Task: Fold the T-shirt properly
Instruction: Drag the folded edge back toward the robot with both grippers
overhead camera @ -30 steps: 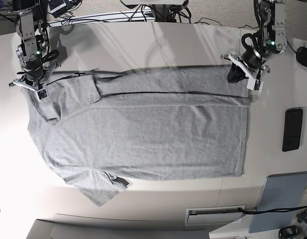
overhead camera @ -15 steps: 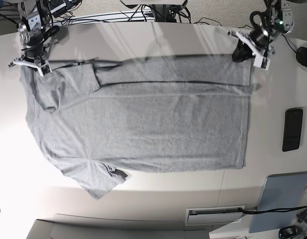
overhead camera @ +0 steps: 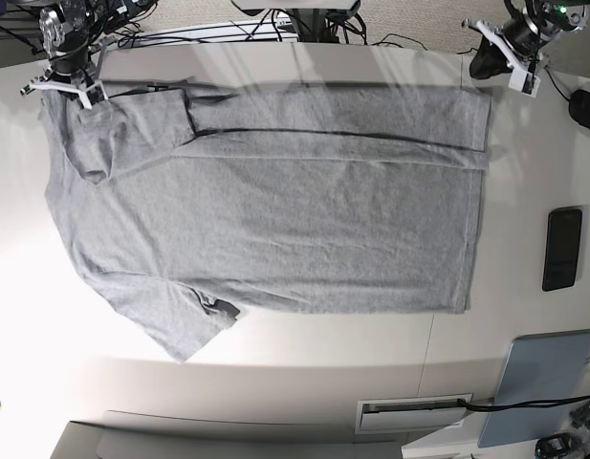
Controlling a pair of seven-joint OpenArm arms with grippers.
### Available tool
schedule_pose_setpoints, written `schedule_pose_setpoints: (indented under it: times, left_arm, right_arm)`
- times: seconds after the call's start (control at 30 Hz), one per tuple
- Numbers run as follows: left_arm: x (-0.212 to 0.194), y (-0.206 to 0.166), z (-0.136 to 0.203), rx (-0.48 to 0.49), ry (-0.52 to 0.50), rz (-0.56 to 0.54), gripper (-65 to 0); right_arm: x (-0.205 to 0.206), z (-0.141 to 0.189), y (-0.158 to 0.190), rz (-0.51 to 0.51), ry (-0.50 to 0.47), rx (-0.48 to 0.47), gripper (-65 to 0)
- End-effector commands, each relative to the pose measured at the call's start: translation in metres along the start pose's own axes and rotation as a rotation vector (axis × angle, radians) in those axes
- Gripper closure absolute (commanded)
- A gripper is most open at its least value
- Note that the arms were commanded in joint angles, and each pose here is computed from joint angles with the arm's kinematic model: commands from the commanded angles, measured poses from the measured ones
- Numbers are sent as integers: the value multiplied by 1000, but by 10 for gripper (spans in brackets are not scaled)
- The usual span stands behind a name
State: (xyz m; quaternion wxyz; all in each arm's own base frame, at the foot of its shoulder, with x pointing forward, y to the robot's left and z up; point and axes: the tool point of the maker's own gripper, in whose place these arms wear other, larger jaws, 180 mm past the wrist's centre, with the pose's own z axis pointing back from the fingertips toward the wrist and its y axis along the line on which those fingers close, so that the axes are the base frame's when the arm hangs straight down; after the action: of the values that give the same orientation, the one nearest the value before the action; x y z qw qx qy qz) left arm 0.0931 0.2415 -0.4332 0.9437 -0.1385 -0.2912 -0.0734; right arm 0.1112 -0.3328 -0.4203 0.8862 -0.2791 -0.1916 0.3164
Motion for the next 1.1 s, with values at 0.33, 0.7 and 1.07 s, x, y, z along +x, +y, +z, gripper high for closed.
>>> schedule_pose_setpoints:
  times: [0.33, 0.7, 1.07]
  left_arm:
    - [85, -38, 15, -81, -203, -71, 0]
    - [111, -32, -42, -69, -190, -13, 0]
    - [9, -19, -52, 33, 128, -108, 0]
  right_arm:
    - [7, 14, -32, -80, -24, -45, 0]
    - [14, 11, -31, -91, -35, -20, 0]
    - [11, 11, -28, -78, -16, -5, 0]
